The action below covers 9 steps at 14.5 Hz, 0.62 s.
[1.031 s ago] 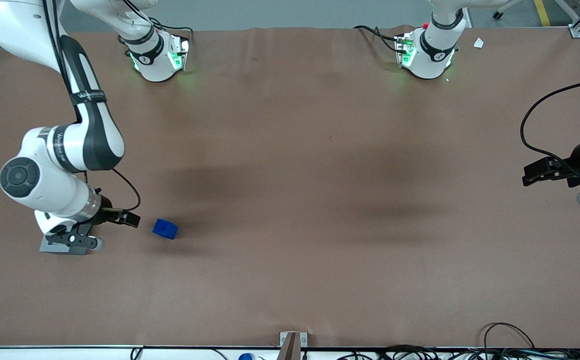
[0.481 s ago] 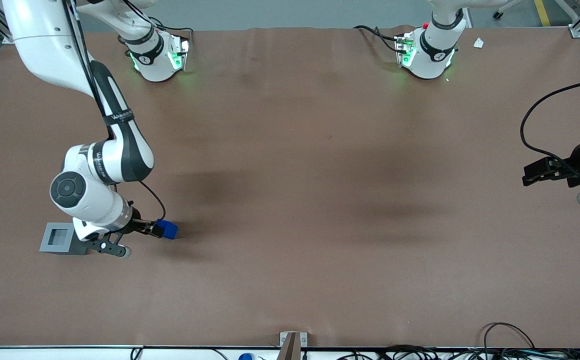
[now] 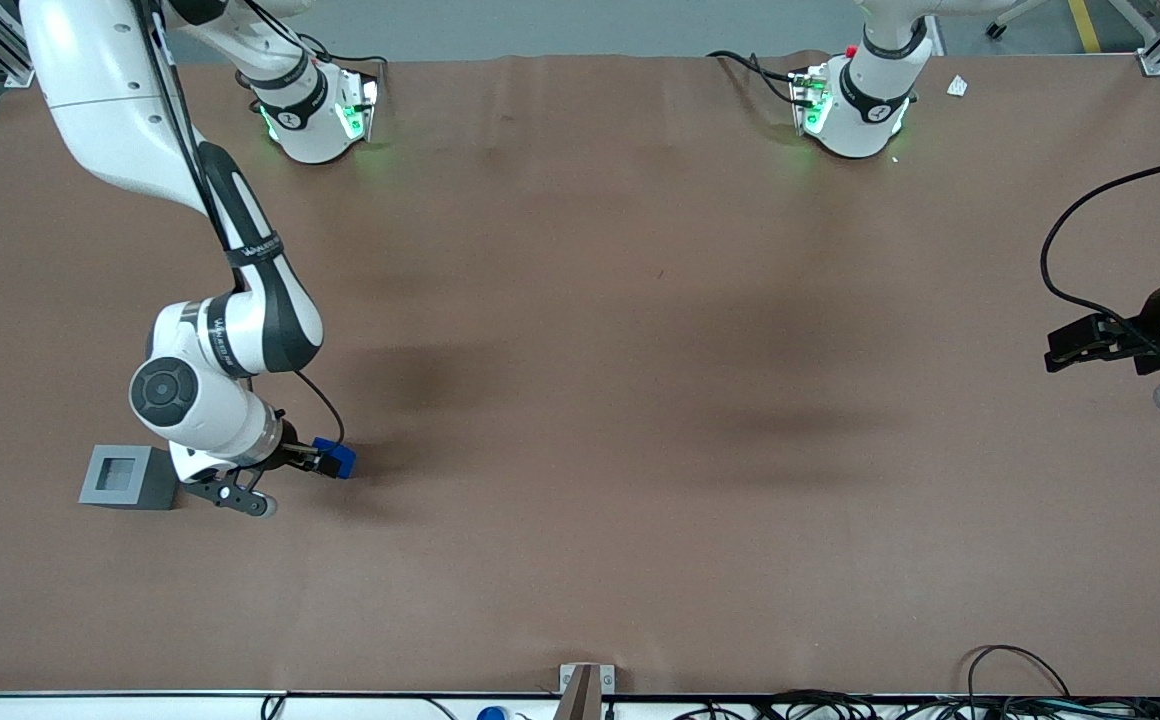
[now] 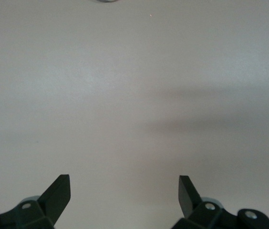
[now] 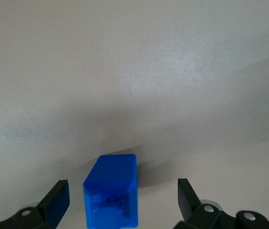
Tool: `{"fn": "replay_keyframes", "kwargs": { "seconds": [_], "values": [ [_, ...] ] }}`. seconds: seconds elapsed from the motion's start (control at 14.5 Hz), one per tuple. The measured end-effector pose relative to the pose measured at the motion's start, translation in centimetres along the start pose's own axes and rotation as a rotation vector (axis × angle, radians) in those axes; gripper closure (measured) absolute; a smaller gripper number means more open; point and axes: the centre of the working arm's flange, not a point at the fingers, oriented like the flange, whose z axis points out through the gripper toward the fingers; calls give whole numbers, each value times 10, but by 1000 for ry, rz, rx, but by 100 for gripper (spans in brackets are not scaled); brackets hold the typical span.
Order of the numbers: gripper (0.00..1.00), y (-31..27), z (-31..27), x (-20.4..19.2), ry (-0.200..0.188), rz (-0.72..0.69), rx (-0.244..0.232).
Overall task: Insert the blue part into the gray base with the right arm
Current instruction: 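Close the right gripper on the blue cube and lift it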
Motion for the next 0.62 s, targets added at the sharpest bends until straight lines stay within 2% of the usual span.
{"fn": "replay_keyframes", "kwargs": {
  "seconds": [0.62],
  "values": [
    [2, -13, 17, -9, -13, -2, -9]
  ]
}}
